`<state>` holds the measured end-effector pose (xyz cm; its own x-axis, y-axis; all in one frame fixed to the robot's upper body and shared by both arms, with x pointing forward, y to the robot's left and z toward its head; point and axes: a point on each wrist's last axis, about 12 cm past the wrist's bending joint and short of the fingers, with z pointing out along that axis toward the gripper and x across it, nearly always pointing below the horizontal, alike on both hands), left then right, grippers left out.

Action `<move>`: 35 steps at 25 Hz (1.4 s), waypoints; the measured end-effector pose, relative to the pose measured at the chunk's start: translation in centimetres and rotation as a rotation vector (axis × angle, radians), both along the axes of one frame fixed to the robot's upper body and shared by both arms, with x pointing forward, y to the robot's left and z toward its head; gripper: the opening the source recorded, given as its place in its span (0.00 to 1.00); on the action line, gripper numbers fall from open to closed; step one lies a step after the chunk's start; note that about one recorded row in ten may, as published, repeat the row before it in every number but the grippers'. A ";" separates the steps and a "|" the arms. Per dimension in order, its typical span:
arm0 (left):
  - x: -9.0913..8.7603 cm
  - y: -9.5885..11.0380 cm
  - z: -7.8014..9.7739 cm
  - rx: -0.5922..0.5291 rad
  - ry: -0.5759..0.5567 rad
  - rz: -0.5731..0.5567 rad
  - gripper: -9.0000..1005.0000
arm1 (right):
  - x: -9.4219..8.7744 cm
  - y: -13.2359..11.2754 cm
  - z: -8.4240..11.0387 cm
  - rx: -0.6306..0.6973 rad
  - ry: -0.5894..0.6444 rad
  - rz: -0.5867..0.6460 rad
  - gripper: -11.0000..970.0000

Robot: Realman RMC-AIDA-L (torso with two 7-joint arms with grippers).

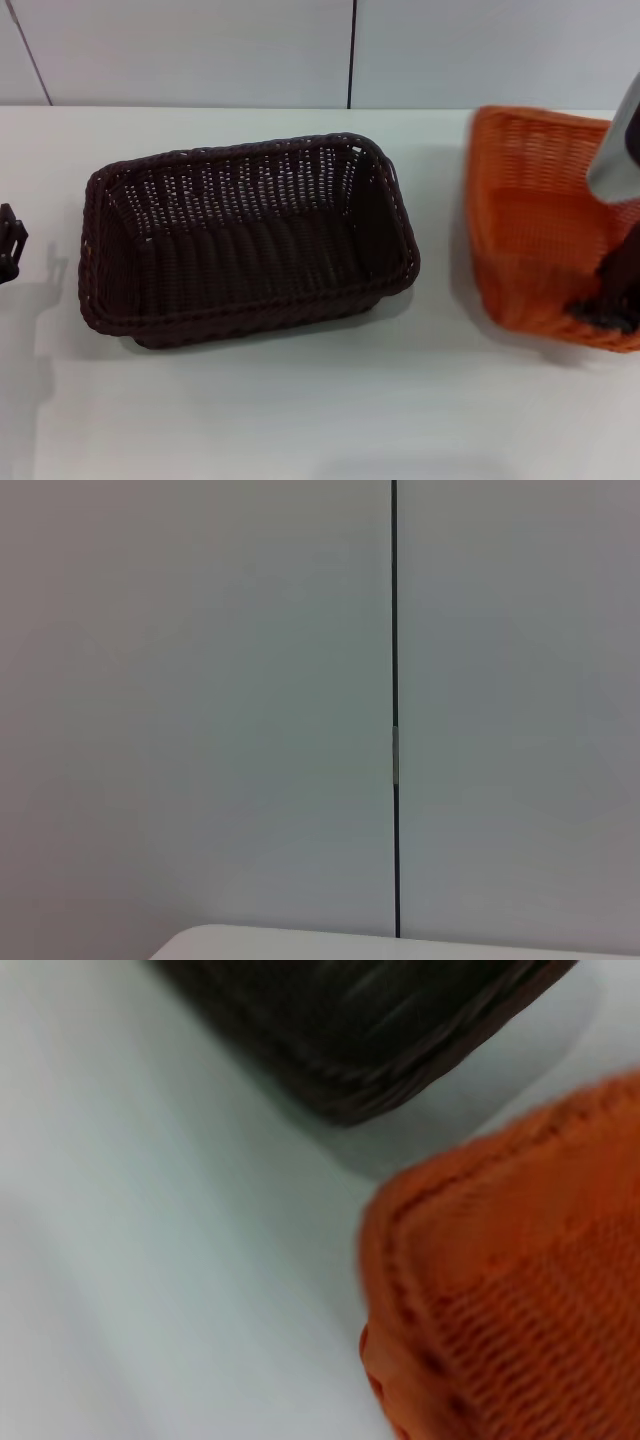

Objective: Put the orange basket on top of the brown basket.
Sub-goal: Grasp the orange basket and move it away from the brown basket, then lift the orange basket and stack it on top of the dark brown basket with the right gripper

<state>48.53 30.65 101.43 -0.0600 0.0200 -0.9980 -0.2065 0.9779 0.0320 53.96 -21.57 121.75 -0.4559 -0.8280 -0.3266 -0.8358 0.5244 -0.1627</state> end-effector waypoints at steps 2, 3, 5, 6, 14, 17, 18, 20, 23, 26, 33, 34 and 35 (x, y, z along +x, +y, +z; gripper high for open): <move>0.0 0.0 0.0 0.000 0.000 0.000 0.81 | -0.2 0.2 1.3 -0.010 -0.056 -0.009 0.26; 0.0 0.0 0.0 0.001 -0.004 0.001 0.81 | -0.3 0.4 1.9 -0.013 -0.083 -0.010 0.26; 0.0 0.0 0.0 0.000 -0.004 0.001 0.81 | -0.6 0.7 2.9 -0.014 -0.130 -0.002 0.25; 0.0 0.0 0.0 0.000 -0.004 0.001 0.81 | -0.7 0.9 3.5 -0.013 -0.157 0.007 0.25; 0.0 0.3 -0.1 0.009 0.005 0.007 0.81 | 0.0 3.7 5.9 -0.079 -0.352 0.151 0.23; 0.0 0.4 -0.3 -0.010 0.010 0.009 0.81 | 0.0 5.3 6.0 -0.148 -0.449 0.330 0.23; 0.0 0.5 -0.4 -0.020 0.011 0.011 0.81 | -0.4 6.4 5.5 -0.201 -0.500 0.476 0.23; -0.1 0.6 -0.5 -0.041 0.011 0.015 0.81 | -0.6 7.0 5.3 -0.228 -0.526 0.551 0.23; -0.2 0.8 -0.6 -0.049 0.005 0.021 0.81 | -1.0 8.5 5.5 -0.305 -0.591 0.748 0.23; -0.3 0.9 -0.6 -0.045 -0.001 0.024 0.81 | -1.2 8.8 5.6 -0.331 -0.606 0.844 0.23; -0.4 0.8 -0.5 -0.054 -0.010 0.025 0.81 | -2.4 8.0 4.2 -0.432 -0.700 1.162 0.23; -0.3 0.7 -0.5 -0.054 -0.010 0.021 0.81 | -2.4 8.0 4.2 -0.432 -0.700 1.162 0.23; -0.3 0.6 -0.5 -0.054 -0.010 0.019 0.81 | -2.5 8.0 4.0 -0.442 -0.718 1.184 0.23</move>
